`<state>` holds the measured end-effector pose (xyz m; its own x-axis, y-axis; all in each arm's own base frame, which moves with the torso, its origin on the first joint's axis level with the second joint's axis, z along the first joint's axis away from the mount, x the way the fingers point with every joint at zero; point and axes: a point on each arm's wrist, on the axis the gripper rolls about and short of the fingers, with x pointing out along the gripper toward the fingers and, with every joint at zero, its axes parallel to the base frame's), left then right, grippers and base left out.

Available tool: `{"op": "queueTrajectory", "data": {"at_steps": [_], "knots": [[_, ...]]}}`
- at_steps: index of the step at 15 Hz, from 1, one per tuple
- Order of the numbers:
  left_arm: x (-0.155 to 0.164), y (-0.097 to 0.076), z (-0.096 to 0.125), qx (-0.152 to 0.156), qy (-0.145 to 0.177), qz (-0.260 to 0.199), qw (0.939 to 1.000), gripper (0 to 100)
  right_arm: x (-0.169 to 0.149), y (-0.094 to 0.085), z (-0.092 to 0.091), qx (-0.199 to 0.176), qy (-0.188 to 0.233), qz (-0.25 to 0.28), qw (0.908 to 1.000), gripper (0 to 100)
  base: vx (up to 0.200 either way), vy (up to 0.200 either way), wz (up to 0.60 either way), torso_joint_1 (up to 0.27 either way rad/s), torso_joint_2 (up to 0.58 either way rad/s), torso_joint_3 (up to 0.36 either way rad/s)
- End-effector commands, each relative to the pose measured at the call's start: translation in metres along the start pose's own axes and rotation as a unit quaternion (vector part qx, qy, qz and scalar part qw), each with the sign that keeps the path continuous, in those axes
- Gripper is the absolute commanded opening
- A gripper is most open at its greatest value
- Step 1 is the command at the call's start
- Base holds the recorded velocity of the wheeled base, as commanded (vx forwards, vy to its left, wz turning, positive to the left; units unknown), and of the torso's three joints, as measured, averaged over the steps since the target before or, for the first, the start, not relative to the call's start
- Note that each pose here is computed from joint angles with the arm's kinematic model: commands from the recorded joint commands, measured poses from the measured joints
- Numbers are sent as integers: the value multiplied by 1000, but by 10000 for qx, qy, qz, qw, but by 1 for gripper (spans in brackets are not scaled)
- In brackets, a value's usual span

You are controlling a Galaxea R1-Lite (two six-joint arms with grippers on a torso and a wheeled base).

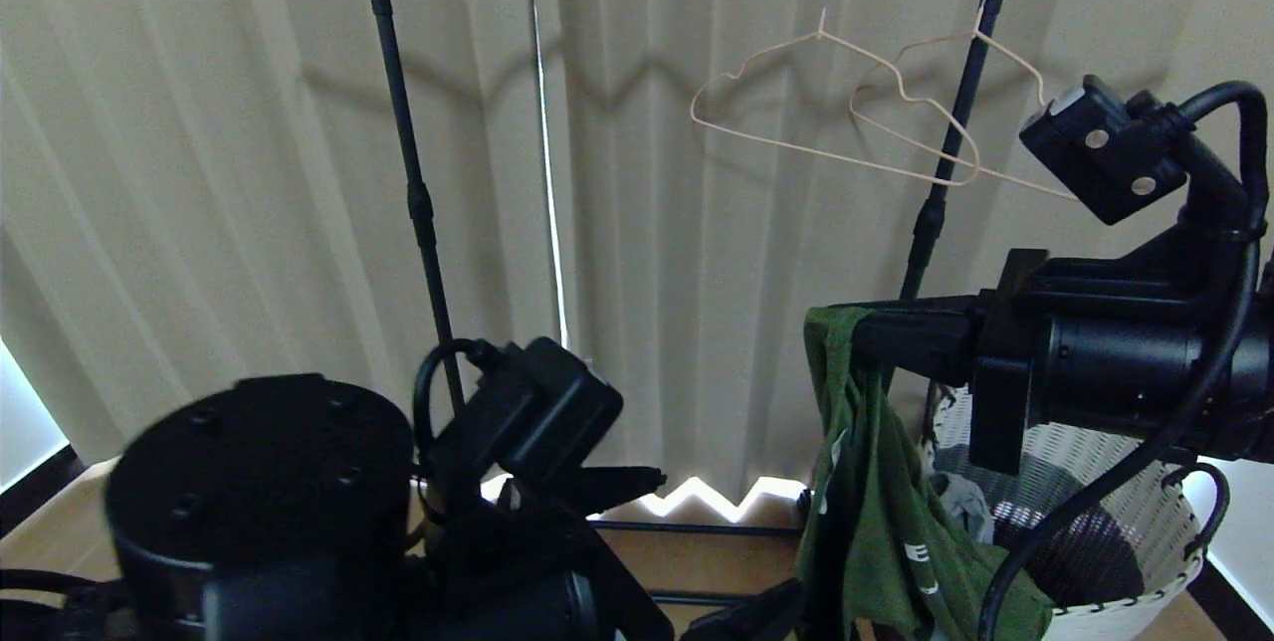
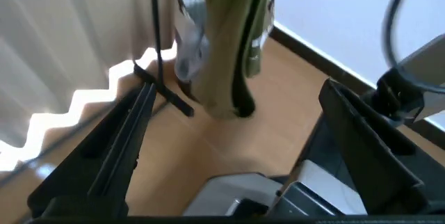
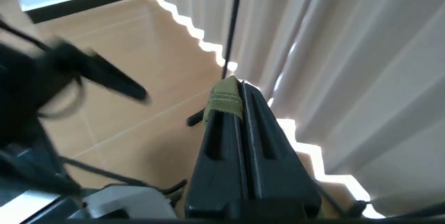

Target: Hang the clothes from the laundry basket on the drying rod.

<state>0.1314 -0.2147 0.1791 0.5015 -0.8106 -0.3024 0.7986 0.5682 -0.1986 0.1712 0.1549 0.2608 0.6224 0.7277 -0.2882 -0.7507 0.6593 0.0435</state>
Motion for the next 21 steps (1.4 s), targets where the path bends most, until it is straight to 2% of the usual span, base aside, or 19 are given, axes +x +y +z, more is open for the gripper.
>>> {"op": "queueTrajectory", "data": {"at_steps": [1,3,5,7,10,16,21], "knots": [[37,-1,-26,-38,563,173,9983,100,-1,9,-2,1,14,193,9998,0,0,0,0,0,0,0],[61,3,-33,-319,486,494,9971,100,-1,9,-2,12,15,215,9998,0,0,0,0,0,0,0],[79,6,-40,-457,470,760,9950,100,-1,11,-2,3,17,244,9997,0,0,0,0,0,0,0],[85,13,-42,-514,494,879,9936,100,-1,11,-1,2,9,244,9997,0,0,0,0,0,0,0],[100,16,-45,-755,510,931,9915,100,-3,12,0,1,-28,260,9997,0,0,0,0,0,0,0],[93,22,-67,-713,900,1192,9862,100,-16,13,7,17,-270,273,9993,0,0,0,0,0,0,0],[89,33,-75,-711,1006,1497,9810,100,-22,14,9,10,-347,267,9990,0,0,0,0,0,0,0]]}}
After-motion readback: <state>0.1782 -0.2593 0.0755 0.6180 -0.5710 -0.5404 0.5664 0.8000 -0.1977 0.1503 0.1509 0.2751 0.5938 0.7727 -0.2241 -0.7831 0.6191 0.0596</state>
